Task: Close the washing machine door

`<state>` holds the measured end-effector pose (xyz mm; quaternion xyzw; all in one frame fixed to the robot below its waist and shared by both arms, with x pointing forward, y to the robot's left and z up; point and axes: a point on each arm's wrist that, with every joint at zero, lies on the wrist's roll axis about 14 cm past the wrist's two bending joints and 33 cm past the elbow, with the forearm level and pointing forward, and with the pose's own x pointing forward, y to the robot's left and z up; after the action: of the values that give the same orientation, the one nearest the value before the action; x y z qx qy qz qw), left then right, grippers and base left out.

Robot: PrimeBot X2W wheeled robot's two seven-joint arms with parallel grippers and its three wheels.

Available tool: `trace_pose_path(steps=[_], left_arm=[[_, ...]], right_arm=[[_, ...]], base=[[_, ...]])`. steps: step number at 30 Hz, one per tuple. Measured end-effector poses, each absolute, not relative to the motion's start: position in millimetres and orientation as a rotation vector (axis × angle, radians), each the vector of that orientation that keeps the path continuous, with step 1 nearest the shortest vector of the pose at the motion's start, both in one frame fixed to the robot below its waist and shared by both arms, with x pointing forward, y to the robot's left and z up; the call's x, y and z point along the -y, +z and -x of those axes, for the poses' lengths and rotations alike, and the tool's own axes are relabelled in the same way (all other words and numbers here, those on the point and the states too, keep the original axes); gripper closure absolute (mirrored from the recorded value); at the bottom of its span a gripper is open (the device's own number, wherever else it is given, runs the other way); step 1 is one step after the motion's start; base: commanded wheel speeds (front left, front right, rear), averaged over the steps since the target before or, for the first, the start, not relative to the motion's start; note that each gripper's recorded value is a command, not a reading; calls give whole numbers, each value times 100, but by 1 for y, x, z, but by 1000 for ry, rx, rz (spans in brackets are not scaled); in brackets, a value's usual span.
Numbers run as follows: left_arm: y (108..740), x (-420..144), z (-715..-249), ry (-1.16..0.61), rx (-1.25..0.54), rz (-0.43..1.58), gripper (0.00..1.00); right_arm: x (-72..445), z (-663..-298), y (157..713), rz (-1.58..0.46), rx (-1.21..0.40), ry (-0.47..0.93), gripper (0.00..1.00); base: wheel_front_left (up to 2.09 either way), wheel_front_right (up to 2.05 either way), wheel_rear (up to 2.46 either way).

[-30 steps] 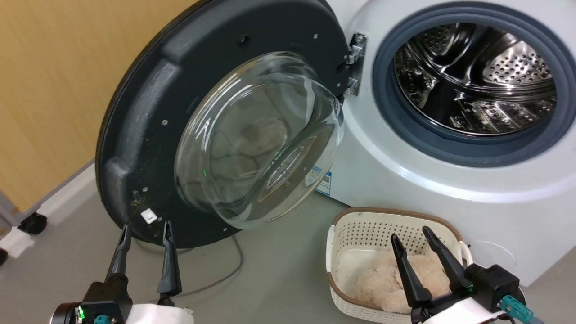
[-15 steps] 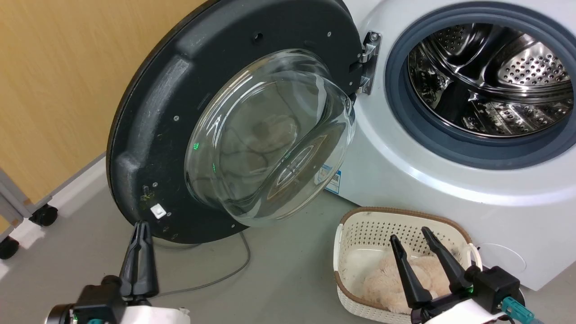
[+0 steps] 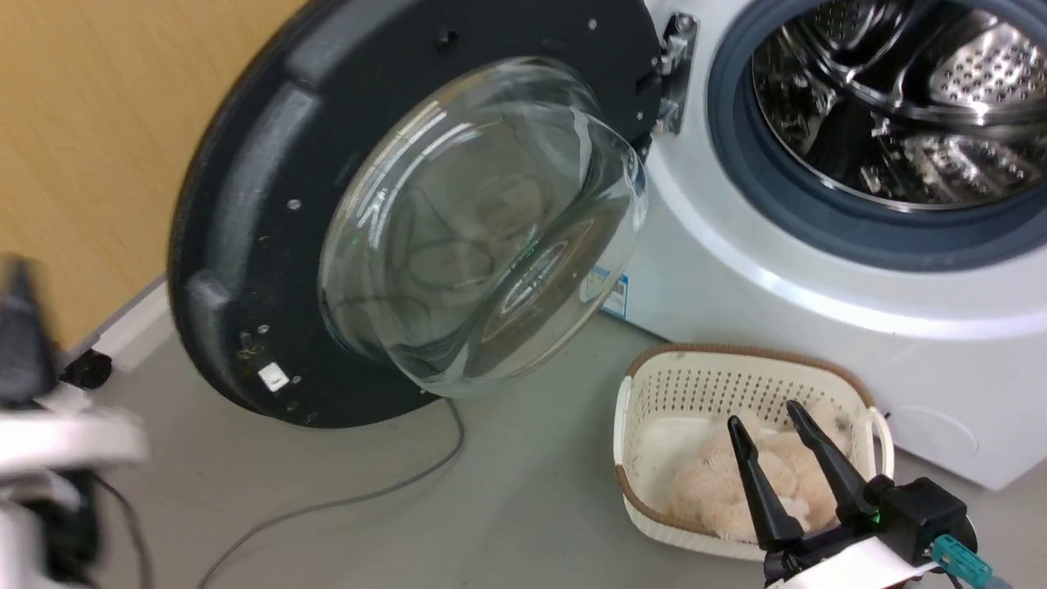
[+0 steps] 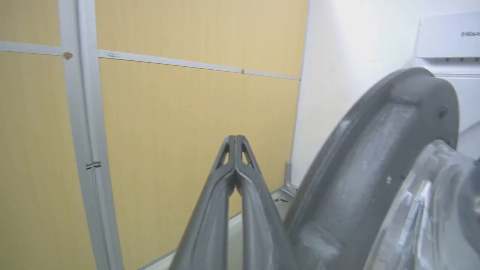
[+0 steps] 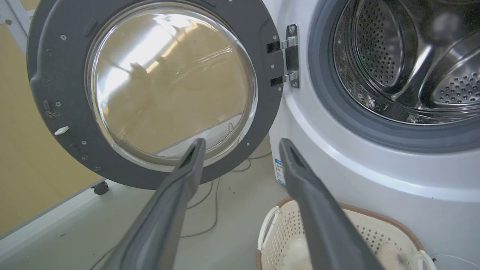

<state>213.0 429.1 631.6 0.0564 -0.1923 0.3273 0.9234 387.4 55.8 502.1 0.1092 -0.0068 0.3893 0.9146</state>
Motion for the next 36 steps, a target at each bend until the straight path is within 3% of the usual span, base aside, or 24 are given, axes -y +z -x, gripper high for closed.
trace_pose_path(steps=[5,11,16,21,36], left_arm=[[650,-490,-215,781,427,52,100],[625,-537,-230,839,392,484,100],[587,-541,-250,788,348,942,100],[563,-517,-273,635,267,1245,100],[552,-431,-300,241,16,1380,100]], right_arm=[[-50,-395,497,-232,6,781,0],[-39,-402,490,-232,-4,752,0],[-32,-405,488,-233,-8,731,0],[-30,-405,488,-232,-6,723,0],[-17,-403,509,-228,47,670,0]], base=[[0,0,0],[0,0,0],[0,0,0],[0,0,0],[0,0,0]])
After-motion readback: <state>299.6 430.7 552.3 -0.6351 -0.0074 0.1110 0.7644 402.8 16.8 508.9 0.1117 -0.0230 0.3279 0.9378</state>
